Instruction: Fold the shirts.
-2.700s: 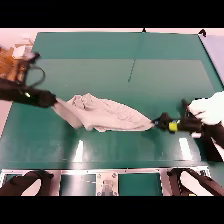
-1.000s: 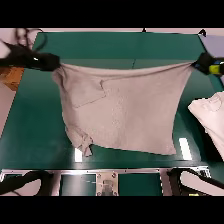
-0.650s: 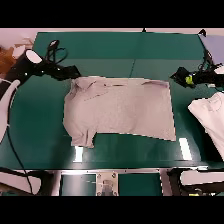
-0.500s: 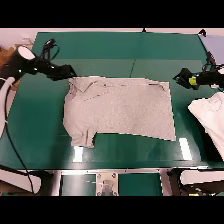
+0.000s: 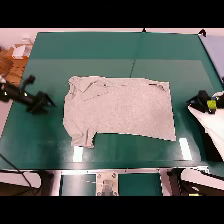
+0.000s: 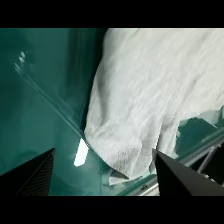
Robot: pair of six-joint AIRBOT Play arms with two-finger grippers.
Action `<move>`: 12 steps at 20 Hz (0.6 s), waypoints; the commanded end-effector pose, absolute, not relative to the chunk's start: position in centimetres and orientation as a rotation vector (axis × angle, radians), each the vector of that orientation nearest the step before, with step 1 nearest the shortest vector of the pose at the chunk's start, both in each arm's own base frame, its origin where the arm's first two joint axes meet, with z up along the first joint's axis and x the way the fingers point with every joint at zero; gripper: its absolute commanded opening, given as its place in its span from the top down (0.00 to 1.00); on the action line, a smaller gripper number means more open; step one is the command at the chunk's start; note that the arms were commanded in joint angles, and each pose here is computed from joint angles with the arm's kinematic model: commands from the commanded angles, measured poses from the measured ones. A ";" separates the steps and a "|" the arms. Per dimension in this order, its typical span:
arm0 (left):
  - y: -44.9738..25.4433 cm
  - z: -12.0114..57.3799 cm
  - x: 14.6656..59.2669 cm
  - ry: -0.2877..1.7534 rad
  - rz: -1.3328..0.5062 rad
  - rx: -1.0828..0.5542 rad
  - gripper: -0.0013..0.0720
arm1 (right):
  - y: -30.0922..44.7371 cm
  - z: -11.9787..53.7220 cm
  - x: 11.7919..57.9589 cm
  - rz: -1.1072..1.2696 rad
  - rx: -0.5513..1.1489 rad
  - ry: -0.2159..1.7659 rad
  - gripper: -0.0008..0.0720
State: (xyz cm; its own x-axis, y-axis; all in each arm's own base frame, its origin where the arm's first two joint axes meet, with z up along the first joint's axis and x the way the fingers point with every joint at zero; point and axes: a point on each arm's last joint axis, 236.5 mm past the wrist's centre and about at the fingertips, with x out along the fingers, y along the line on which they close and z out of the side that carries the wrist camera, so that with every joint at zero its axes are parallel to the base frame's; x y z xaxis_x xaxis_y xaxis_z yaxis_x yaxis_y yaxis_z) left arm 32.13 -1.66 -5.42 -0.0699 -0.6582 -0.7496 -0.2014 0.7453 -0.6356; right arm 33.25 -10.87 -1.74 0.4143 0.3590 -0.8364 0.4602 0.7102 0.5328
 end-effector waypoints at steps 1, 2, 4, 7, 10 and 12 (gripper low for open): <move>-4.0 -8.6 28.7 1.621 -0.449 -0.854 0.01 | -11.8 -3.1 30.2 -0.141 0.882 1.169 0.60; -4.9 -9.2 29.2 1.572 -0.454 -0.887 0.01 | -11.5 -3.5 29.9 -0.142 0.891 1.179 0.60; -6.0 -10.2 29.9 1.516 -0.445 -0.907 0.01 | -11.0 -4.2 29.5 -0.136 0.899 1.195 0.60; -7.5 -11.4 29.4 1.533 -0.436 -0.870 0.06 | -10.9 -4.6 29.4 -0.143 0.901 1.195 0.60; -7.8 -12.0 30.1 1.513 -0.414 -0.838 0.66 | -11.0 -4.6 29.4 -0.139 0.895 1.192 0.60; -7.6 -11.8 30.3 1.509 -0.425 -0.822 0.95 | -10.9 -4.6 29.3 -0.138 0.893 1.199 0.56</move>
